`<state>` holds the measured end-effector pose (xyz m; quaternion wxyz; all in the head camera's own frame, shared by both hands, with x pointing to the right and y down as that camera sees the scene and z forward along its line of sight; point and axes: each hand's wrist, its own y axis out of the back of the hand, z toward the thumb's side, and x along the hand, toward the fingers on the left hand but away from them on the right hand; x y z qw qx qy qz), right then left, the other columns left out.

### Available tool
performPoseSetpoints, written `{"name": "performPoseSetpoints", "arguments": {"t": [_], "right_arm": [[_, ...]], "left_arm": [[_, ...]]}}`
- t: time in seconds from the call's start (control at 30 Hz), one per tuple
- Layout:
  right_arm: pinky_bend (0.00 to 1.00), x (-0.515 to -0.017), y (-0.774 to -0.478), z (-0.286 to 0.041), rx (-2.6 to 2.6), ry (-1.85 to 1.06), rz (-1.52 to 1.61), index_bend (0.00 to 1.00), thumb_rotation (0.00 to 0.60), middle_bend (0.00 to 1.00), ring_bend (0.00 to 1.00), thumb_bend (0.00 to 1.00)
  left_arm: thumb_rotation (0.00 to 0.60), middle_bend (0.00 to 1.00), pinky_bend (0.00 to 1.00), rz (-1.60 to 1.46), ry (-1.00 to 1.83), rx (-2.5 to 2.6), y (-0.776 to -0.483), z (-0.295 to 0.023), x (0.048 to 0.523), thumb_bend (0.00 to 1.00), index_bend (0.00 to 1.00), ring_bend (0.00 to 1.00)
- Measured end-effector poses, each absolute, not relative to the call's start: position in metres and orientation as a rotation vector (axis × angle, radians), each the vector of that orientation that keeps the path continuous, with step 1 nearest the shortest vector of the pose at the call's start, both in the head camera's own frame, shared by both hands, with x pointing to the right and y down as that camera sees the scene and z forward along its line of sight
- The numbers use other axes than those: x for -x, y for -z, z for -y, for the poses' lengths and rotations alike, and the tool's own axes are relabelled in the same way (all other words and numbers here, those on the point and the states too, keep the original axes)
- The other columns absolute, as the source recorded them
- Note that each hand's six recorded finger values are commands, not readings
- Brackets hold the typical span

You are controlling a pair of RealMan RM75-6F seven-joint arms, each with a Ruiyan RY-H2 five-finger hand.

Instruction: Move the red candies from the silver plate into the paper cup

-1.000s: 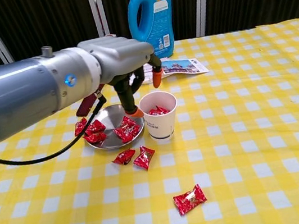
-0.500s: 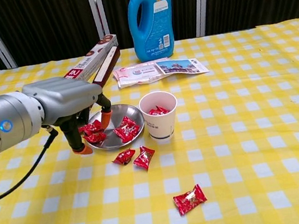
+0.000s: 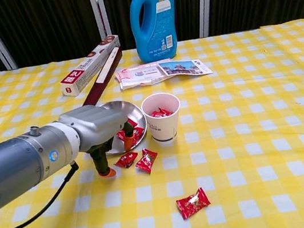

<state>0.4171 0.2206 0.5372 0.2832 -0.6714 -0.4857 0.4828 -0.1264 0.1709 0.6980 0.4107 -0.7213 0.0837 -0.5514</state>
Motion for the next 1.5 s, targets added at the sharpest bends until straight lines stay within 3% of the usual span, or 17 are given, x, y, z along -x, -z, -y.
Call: {"name": "performPoseSetpoints", "arguments": {"t": [0.7, 1.27, 1.5], "right_arm": [[0.0, -0.416, -0.538, -0.22, 1.797, -1.295, 1.299, 0.0, 0.6, 0.0, 0.0, 0.36], [0.0, -0.417, -0.537, -0.22, 1.797, -1.292, 1.306, 0.0, 0.6, 0.0, 0.0, 0.36], [0.0, -0.417, -0.536, -0.22, 1.797, -1.288, 1.31, 0.0, 0.6, 0.0, 0.0, 0.36]], "left_arm": [[0.6, 1.0, 1.0, -0.238, 1.349, 1.847, -0.692, -0.171, 0.117, 0.27, 0.37, 1.0], [0.6, 1.0, 1.0, -0.212, 1.341, 1.862, -0.699, -0.178, 0.108, 0.36, 0.53, 1.0], [0.6, 1.0, 1.0, -0.206, 1.346, 1.857, -0.7, -0.18, 0.111, 0.36, 0.47, 1.0]]}}
